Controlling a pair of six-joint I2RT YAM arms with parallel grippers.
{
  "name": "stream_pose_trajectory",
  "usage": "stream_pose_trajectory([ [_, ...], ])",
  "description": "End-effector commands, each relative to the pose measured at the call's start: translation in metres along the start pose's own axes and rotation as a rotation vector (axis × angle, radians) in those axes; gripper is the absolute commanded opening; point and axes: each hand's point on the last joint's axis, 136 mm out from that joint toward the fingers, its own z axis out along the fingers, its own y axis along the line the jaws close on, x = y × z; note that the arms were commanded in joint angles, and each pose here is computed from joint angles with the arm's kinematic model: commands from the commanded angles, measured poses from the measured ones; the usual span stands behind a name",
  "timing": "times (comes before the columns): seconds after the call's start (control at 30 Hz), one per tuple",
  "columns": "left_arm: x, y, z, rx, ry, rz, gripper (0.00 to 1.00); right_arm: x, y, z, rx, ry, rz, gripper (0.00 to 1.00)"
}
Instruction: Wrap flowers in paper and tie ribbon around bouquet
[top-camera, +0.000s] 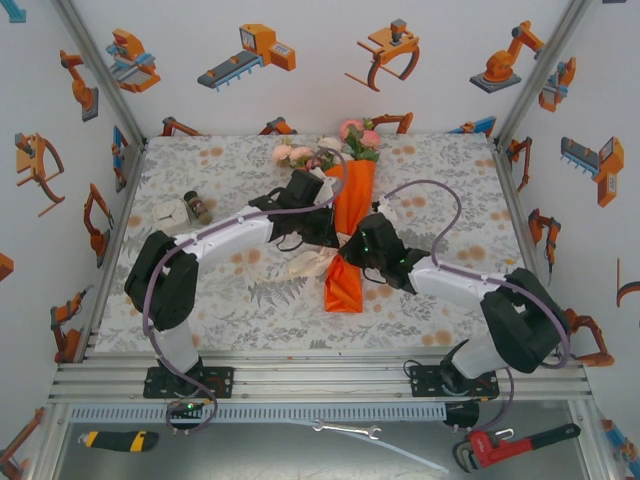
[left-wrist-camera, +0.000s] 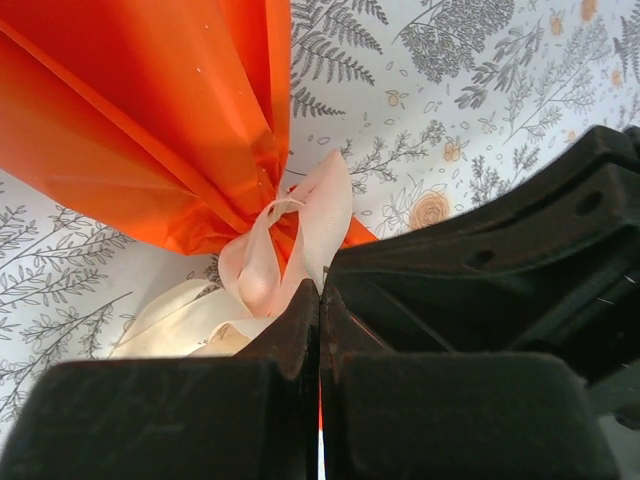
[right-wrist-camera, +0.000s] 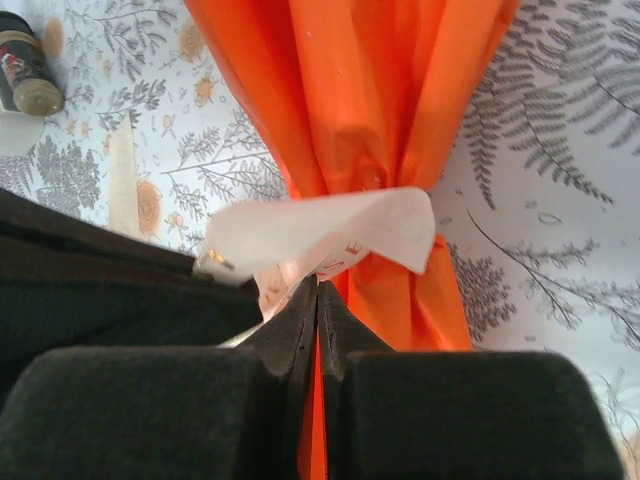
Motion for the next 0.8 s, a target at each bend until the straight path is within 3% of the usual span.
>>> stream_pose_trajectory([
  [0.0, -0.005, -0.016, -0.020, 0.077, -0.032, -0.039, 0.04, -0.021, 0.023, 0.006, -0.096, -0.106, -0.045, 0.07],
  [0.1, 0.003, -0.017, -0.018, 0.106, -0.027, -0.088, 0.06, -0.026, 0.020, 0.011, -0.104, -0.148, -0.051, 0.07],
  [0.33, 0.012, -0.009, -0.021, 0.086, -0.051, -0.050, 0.36, -0.027, 0.009, 0.004, -0.095, -0.189, -0.151, 0.10],
  [0.4, 0.008, -0.011, -0.027, 0.083, -0.064, -0.010, 0.38, -0.024, 0.008, 0.001, -0.109, -0.185, -0.170, 0.11],
  [0.57, 0.000, -0.022, -0.034, 0.129, -0.077, 0.062, 0.37, -0.012, 0.008, -0.014, -0.164, -0.149, -0.191, 0.26],
  [0.77, 0.009, -0.019, -0.021, 0.142, -0.041, 0.032, 0.22, -0.001, 0.000, -0.038, -0.138, -0.074, -0.124, 0.30],
])
